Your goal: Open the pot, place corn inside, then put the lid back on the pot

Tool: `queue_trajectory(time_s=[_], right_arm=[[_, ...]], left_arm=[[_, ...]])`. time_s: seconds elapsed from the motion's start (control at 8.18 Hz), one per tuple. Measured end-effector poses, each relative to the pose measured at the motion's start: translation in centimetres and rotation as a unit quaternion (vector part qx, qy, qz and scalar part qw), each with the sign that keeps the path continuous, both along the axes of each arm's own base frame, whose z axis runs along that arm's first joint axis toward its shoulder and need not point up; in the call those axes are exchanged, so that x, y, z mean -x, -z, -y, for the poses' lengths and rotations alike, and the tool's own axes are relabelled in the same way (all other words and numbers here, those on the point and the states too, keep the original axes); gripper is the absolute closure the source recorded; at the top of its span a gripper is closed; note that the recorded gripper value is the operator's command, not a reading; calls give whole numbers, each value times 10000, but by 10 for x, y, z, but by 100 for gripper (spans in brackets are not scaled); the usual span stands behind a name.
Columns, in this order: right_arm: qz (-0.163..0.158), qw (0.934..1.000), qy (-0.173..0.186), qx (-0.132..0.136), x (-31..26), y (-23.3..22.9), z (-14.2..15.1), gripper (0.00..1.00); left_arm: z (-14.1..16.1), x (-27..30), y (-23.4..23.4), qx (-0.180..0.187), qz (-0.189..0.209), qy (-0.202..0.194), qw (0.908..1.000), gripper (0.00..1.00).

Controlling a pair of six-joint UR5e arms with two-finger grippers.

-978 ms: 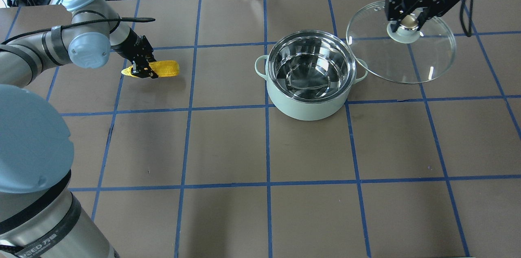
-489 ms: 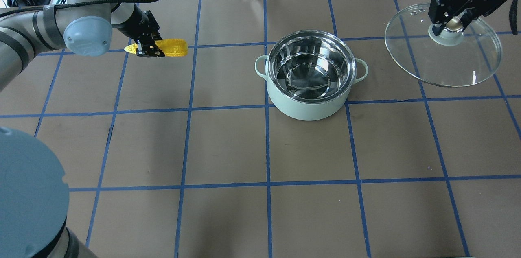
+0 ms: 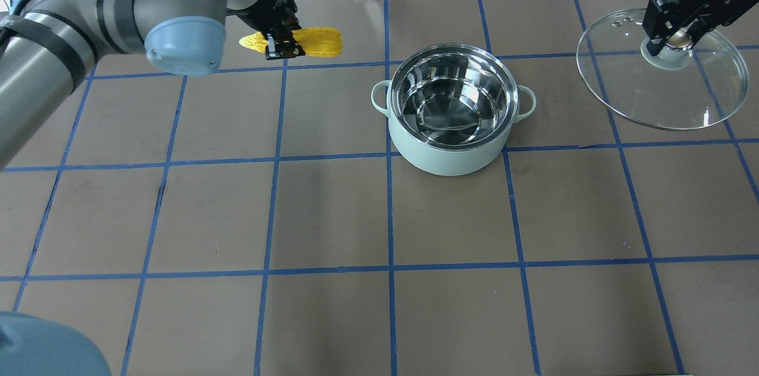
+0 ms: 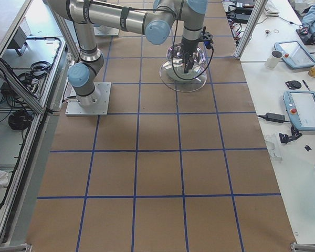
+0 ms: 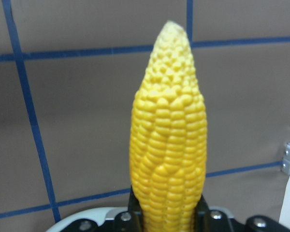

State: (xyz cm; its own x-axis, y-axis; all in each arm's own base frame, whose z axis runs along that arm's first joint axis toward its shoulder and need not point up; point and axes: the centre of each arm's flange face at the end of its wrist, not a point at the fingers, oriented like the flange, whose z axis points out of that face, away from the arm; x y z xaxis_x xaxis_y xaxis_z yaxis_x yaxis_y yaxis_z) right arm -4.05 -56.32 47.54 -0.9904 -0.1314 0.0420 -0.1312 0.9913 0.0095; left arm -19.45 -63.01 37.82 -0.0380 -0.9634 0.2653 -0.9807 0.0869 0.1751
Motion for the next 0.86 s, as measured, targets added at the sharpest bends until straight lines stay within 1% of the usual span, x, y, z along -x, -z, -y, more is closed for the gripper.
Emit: queue_trajectory(time_s=[0.24,0.37,0.61,0.86], right_arm=[[11,10000,-71,-8,2,1,0,97],[14,10000,-81,-11,2,2,0,97],[21,10000,-90,-14,2,3,0,97],[25,10000,-93,-22,2,4,0,97]], left_arm=[[-18,75,-13,357,-145,283,9989,100],[-25,102,-14,469,-235,331,9981,100],[-42,147,-7,502,-385,371,9973,100],[-52,188,13,554,-522,429,9962,100]])
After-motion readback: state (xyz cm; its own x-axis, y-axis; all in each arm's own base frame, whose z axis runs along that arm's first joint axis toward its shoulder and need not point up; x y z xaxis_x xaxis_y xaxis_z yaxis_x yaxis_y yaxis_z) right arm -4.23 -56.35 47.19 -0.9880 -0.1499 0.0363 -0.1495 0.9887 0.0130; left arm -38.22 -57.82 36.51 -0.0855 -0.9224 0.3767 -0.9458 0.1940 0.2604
